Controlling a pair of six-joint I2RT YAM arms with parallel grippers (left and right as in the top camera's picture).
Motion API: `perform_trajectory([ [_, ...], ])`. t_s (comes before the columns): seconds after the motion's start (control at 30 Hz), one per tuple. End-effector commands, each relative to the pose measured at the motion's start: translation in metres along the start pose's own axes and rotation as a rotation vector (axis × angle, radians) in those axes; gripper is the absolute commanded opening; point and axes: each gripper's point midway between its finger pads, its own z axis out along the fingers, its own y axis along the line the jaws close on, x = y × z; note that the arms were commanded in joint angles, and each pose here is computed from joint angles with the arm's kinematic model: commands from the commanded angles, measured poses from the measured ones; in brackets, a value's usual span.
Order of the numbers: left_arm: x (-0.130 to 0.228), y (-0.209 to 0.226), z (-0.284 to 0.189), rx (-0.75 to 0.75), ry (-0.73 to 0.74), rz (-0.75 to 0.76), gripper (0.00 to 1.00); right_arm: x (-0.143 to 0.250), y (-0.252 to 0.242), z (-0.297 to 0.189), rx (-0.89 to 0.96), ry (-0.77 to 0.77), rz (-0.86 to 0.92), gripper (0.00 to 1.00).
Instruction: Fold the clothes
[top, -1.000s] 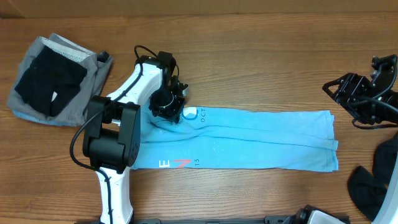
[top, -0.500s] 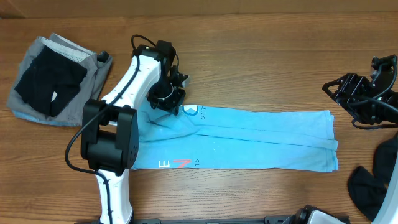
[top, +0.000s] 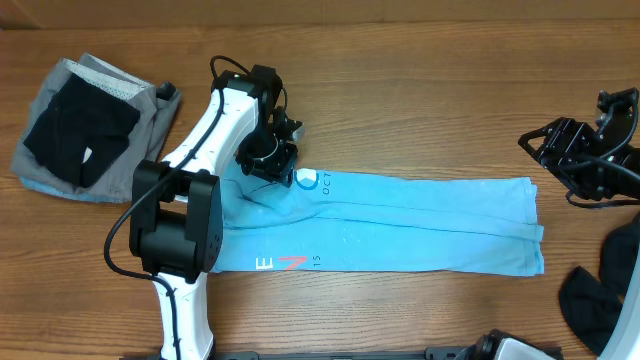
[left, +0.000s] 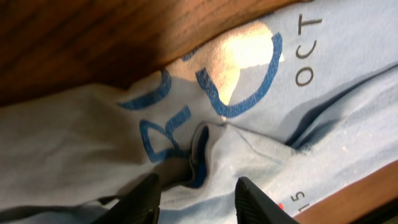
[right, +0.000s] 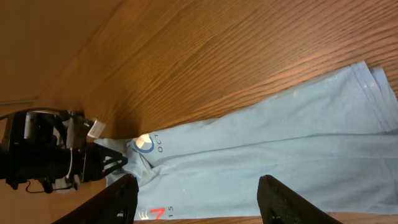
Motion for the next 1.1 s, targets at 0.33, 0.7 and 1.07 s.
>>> perform_trajectory([
  [0.33, 0.016, -0.003, 0.009, 0.015, 0.024, 0.006, 0.04, 0.001, 0.001, 0.001, -0.002, 0.001, -0.005, 0.65],
  [0.7, 0.004, -0.012, -0.036, -0.002, -0.039, 0.024, 0.35, 0.001, 0.001, 0.001, -0.002, 0.001, -0.005, 0.66],
  [1.07, 0.011, -0.006, -0.009, 0.001, -0.011, 0.020, 0.41, 0.001, 0.001, 0.001, -0.002, 0.001, -0.005, 0.65],
])
